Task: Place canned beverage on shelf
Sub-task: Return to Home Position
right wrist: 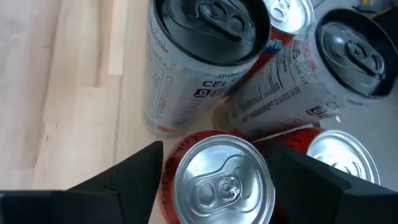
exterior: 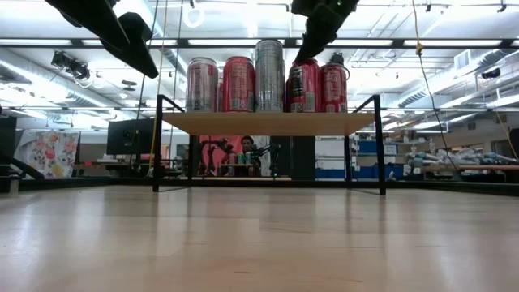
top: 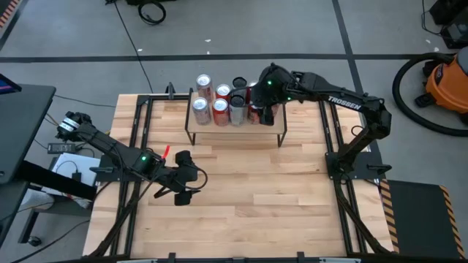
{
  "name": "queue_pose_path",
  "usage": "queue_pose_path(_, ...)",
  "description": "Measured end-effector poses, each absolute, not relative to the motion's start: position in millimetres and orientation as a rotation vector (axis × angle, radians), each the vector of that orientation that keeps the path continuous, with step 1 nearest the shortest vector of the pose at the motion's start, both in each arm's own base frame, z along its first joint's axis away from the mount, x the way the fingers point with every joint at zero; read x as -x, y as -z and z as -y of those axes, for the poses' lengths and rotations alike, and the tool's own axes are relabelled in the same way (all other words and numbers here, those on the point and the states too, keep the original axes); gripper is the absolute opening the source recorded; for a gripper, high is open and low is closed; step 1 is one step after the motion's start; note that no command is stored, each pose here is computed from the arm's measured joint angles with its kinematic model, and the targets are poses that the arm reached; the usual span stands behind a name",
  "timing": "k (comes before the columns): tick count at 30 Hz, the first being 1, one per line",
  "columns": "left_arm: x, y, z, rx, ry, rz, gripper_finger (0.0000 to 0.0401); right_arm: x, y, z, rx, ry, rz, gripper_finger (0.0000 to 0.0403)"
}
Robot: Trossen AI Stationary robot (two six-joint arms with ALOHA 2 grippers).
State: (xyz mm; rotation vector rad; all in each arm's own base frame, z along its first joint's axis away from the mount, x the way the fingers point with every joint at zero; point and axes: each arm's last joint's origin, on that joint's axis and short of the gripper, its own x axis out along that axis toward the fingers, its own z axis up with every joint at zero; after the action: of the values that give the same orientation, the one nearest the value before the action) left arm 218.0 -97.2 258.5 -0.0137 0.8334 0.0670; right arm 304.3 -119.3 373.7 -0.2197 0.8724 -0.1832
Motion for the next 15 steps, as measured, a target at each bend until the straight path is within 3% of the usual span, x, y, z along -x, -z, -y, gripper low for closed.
queue_pose_path(9, -218.0, -258.5, 97.1, 0.015, -0.068, -0.834, 0.0393, -306.0, -375.0, 117.1, 0.144, 0.275, -0.859, 0.0362)
queue_pose_path(15, -218.0, -258.5, 97.2, 0.015, -0.068, -0.834, 0.0393, -306.1, -375.9, 119.1, -0.1, 0.391, -0.802, 0.0373)
